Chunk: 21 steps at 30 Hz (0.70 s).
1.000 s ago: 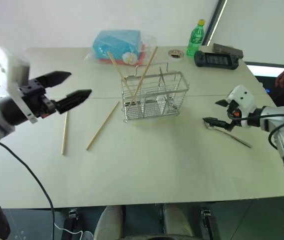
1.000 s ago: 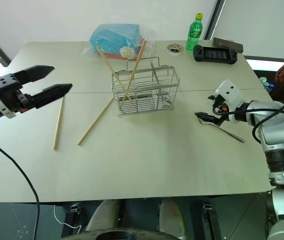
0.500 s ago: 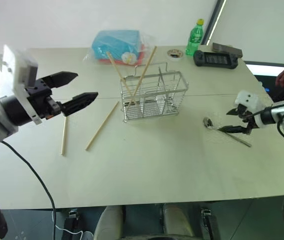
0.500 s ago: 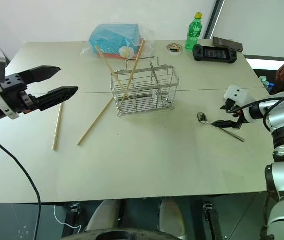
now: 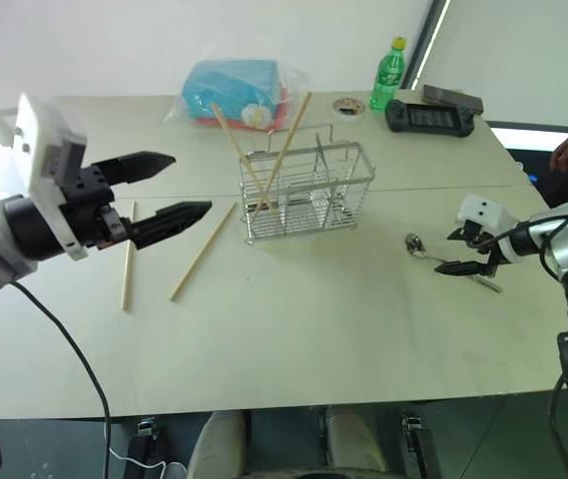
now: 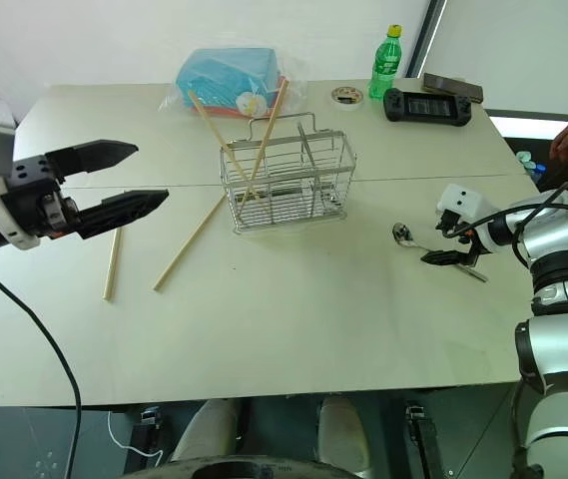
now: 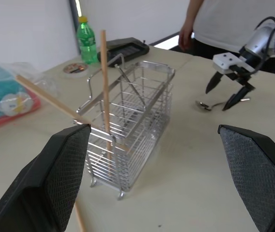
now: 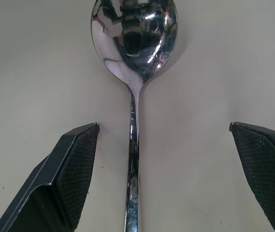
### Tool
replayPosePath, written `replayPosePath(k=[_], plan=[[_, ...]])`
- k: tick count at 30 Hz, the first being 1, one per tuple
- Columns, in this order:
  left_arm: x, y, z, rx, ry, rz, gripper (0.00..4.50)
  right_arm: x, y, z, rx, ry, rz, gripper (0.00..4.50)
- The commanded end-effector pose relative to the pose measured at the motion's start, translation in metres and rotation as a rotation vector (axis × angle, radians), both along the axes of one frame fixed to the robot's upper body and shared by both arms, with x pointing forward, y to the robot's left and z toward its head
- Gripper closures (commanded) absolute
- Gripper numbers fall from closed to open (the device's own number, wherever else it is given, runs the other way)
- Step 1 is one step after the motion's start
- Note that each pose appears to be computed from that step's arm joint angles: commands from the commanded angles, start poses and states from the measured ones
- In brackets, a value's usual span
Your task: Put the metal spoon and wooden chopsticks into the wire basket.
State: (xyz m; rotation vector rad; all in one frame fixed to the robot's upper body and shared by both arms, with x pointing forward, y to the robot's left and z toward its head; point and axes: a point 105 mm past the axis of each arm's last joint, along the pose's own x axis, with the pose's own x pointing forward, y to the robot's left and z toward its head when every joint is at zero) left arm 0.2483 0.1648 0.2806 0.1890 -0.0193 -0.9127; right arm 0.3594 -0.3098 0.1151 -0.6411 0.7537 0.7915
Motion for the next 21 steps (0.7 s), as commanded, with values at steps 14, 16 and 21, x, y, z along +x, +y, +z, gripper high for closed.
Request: replayPosePath(k=[14, 16, 21], plan=[[-0.022, -0.012, 0.005, 0.006, 0.075, -0.157, 0.00, 0.003, 0.013, 0.009, 0.054, -0.017, 0.019, 4.45], [-0.022, -0.012, 0.005, 0.013, 0.079, -0.160, 0.00, 0.003, 0.013, 0.009, 0.055, -0.020, 0.018, 4.45], [-0.022, -0.013, 0.004, 0.017, 0.094, -0.182, 0.00, 0.009, 0.015, 0.020, 0.076, -0.072, 0.007, 4.45]])
